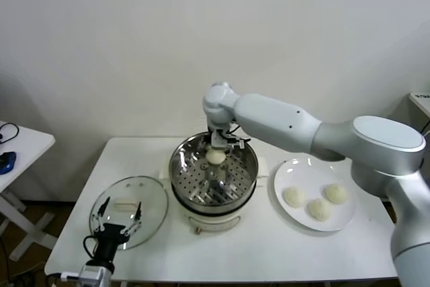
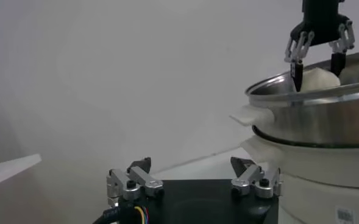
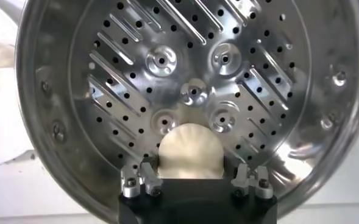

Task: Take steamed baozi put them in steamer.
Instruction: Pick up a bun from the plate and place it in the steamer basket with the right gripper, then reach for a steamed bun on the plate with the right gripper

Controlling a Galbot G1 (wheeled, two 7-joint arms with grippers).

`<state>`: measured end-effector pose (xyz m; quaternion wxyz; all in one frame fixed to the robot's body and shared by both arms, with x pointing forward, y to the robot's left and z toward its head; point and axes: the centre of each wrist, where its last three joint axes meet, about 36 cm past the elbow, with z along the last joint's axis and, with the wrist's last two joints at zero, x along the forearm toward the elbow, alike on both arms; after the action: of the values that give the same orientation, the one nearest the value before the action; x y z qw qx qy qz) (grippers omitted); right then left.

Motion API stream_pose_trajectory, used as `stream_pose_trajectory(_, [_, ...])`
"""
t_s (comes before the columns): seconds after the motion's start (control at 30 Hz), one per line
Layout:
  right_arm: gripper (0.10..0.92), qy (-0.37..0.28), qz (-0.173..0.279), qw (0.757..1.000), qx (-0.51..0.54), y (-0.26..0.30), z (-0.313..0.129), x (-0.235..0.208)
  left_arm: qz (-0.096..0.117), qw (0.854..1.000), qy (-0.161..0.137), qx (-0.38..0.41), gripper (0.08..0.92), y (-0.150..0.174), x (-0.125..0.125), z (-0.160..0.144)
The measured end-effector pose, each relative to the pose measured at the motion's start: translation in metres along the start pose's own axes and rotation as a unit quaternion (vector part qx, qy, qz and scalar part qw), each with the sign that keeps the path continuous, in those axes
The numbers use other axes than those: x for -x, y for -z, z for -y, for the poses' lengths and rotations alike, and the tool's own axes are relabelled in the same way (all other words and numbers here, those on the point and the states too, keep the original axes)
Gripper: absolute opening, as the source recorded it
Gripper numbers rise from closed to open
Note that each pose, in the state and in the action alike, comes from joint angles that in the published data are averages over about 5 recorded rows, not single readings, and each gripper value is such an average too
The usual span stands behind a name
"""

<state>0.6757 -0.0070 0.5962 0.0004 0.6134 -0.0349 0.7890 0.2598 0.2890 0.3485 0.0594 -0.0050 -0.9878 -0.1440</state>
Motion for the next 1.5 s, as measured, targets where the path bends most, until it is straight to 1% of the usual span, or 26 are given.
stream_pose_trajectory(0.2, [0.695, 0.002, 0.007, 1.000, 0.001, 0.001, -0.002, 0.007, -0.001, 1.000, 0.001, 0.001, 0.823, -0.001, -0.001, -0.001])
stream_pose_trajectory(0.37, [0.788, 0.002, 0.010, 1.000, 0.001, 0.002, -0.003, 0.012, -0.002, 1.000, 0.001, 0.001, 0.823, -0.002, -0.003, -0.001])
stream_pose_trajectory(0.47, [0.818, 0.002, 0.009, 1.000, -0.003, 0.002, -0.003, 0.011, -0.002, 1.000, 0.001, 0.001, 0.823, -0.002, -0.002, -0.001])
stream_pose_trajectory(0.77, [0.823, 0.005, -0.005, 1.000, -0.019, -0.002, -0.006, -0.009, 0.001, 1.000, 0.002, 0.002, 0.823, 0.000, -0.001, -0.003])
stream_pose_trajectory(0.97, [0.823, 0.003, -0.005, 1.000, 0.002, -0.008, -0.022, -0.038, 0.003, 1.000, 0.002, 0.003, 0.823, 0.001, -0.001, -0.005])
stream_pose_trajectory(1.1, [0.823, 0.000, 0.005, 0.998, 0.064, -0.019, -0.050, -0.064, 0.005, 1.000, 0.002, 0.004, 0.823, 0.002, -0.001, -0.005])
stream_pose_trajectory(1.23, [0.823, -0.003, 0.027, 0.986, 0.164, -0.033, -0.095, -0.086, 0.010, 1.000, 0.002, 0.004, 0.823, 0.005, -0.002, -0.005])
stream_pose_trajectory(1.33, [0.823, -0.007, 0.046, 0.969, 0.244, -0.042, -0.134, -0.094, 0.015, 1.000, 0.004, 0.004, 0.823, 0.007, -0.002, -0.005])
stream_pose_trajectory(1.5, [0.823, -0.015, 0.069, 0.930, 0.360, -0.049, -0.202, -0.098, 0.018, 1.000, 0.005, 0.003, 0.823, 0.009, -0.003, -0.004])
